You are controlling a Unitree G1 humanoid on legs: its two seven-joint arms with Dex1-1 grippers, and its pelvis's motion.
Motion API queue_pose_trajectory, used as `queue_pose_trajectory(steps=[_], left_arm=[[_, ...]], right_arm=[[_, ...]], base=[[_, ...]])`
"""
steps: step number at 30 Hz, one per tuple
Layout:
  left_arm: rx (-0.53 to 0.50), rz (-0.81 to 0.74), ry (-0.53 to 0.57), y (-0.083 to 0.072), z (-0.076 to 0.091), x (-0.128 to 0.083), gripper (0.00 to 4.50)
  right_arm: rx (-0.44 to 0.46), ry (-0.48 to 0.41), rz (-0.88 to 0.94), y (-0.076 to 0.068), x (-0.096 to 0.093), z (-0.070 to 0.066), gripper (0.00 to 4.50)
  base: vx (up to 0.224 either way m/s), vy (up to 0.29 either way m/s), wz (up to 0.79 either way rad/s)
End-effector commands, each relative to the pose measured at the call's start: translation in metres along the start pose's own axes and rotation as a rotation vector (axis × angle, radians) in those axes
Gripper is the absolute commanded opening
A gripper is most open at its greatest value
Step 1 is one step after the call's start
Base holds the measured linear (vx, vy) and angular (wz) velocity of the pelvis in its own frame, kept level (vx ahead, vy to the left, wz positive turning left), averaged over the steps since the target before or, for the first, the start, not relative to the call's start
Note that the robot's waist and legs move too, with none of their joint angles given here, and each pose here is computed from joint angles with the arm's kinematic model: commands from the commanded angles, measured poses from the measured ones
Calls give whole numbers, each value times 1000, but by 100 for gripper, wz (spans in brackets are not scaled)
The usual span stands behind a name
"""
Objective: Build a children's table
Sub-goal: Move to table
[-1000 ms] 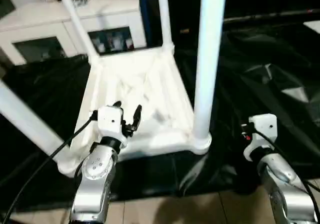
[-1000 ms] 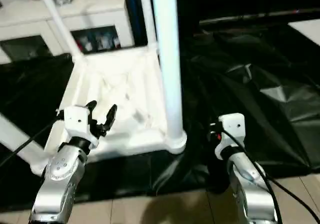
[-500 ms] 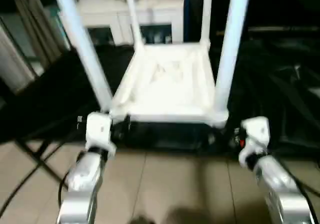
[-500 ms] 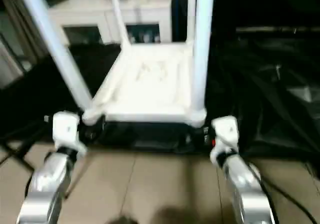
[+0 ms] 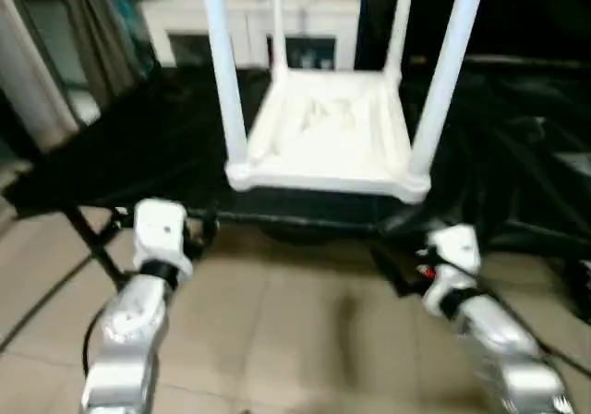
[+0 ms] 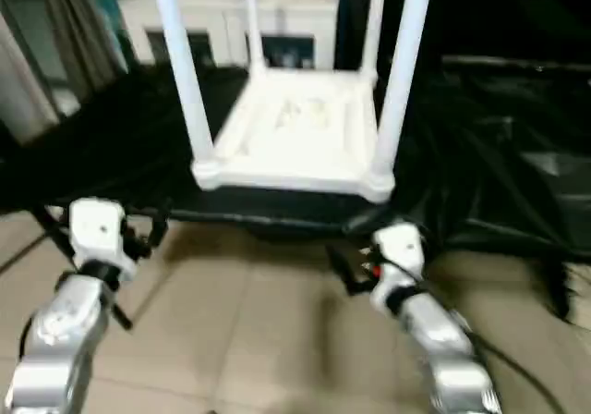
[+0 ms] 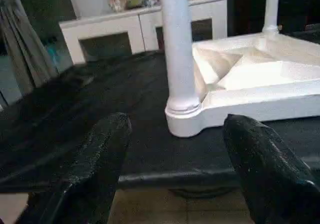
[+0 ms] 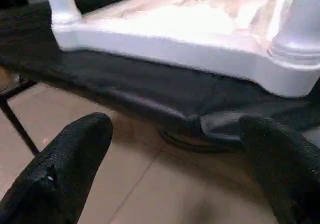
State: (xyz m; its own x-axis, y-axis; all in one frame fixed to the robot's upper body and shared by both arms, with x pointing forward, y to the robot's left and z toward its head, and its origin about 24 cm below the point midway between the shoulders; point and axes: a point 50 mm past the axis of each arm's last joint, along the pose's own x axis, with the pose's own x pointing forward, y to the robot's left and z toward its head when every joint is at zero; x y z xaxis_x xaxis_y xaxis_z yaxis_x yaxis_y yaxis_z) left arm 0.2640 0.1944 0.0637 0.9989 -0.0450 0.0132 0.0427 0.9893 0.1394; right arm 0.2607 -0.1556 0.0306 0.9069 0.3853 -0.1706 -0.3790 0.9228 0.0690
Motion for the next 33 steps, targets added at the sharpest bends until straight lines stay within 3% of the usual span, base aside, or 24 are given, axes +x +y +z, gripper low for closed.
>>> queue_pose_trajectory(steps=[1,7,15,20,24,28,33], left_arm=[[-31,13,-23,1,3,3,342],[-83,-16,0,-6,-6,-4,342],[-88,-4,20,-10,-14,-17,342],[-58,30,10,-4,-12,-21,342],[-41,43,10,-1,-11,-25,342],[-29,67,17,3,-12,-34,342],[-36,88,31,5,-15,-43,342]], right_arm=[[-14,-46,-5,2,6,8,450],[50,-86,61,18,17,14,450],[3,-99,82,12,26,20,450],[-9,-101,187,20,33,24,450],[14,-106,251,25,32,23,450],[-47,-55,342,31,29,15,450],[8,-69,356,32,25,14,450]], base=[[-45,71,-20],[0,0,0],[79,1,-46],[191,-10,-4],[250,-38,-5],[145,-50,22],[146,19,14]])
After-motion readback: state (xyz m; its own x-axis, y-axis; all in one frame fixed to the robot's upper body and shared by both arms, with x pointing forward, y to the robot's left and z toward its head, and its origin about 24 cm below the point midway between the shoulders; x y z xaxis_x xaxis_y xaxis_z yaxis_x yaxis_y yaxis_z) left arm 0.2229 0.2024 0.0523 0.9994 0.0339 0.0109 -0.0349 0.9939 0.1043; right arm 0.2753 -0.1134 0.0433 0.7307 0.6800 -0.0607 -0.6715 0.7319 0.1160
